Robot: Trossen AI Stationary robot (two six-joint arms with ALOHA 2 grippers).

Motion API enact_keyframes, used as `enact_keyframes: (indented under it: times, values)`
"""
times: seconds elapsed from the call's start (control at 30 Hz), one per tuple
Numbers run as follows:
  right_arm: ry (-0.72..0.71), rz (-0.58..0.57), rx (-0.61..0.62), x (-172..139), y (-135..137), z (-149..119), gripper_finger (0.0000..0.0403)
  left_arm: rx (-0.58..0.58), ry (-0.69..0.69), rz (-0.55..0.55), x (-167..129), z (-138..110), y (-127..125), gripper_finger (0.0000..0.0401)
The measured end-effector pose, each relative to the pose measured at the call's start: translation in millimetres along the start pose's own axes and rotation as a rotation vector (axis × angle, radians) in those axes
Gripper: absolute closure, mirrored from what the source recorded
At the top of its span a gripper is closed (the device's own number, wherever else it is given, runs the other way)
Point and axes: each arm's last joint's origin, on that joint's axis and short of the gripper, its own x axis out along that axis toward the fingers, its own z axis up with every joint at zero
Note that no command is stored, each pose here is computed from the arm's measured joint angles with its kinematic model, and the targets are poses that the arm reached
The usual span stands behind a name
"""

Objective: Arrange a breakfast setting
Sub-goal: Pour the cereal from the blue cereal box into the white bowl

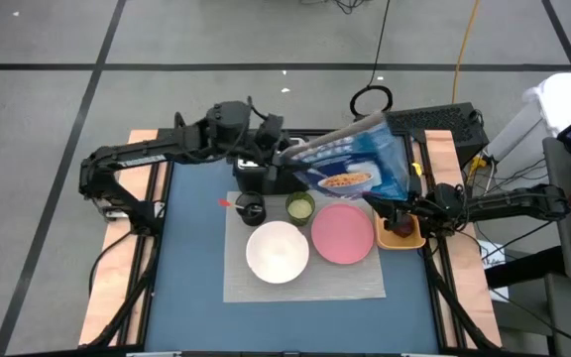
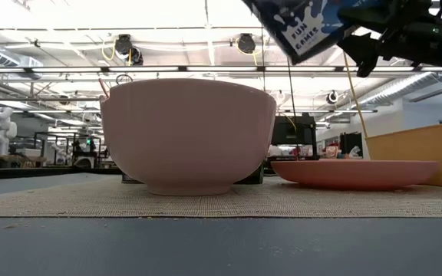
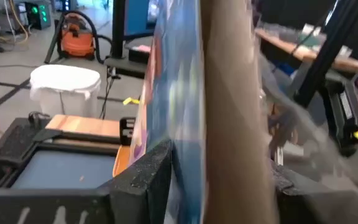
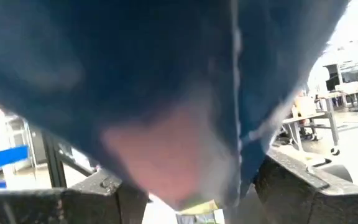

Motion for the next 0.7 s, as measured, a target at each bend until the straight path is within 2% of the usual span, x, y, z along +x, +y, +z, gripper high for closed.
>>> enact_keyframes:
  times: [0.2,0.33,0.53,0.7]
  values:
    - [0.026,0.021,0.000,0,0,-2,0.0168,0.016,0.070,0.008,-22,2,-8,0.0247]
    - [0.027,0.033,0.004,0,1,-2,0.0168,0.012,0.078,0.008,-25,2,-9,0.0247]
    - [0.022,0.030,0.004,0,1,-2,0.0171,0.001,0.118,0.008,-7,-9,-3,0.0247]
    - [0.018,0.012,0.002,0,0,-2,0.0196,-0.007,0.103,0.013,8,-14,4,0.0247]
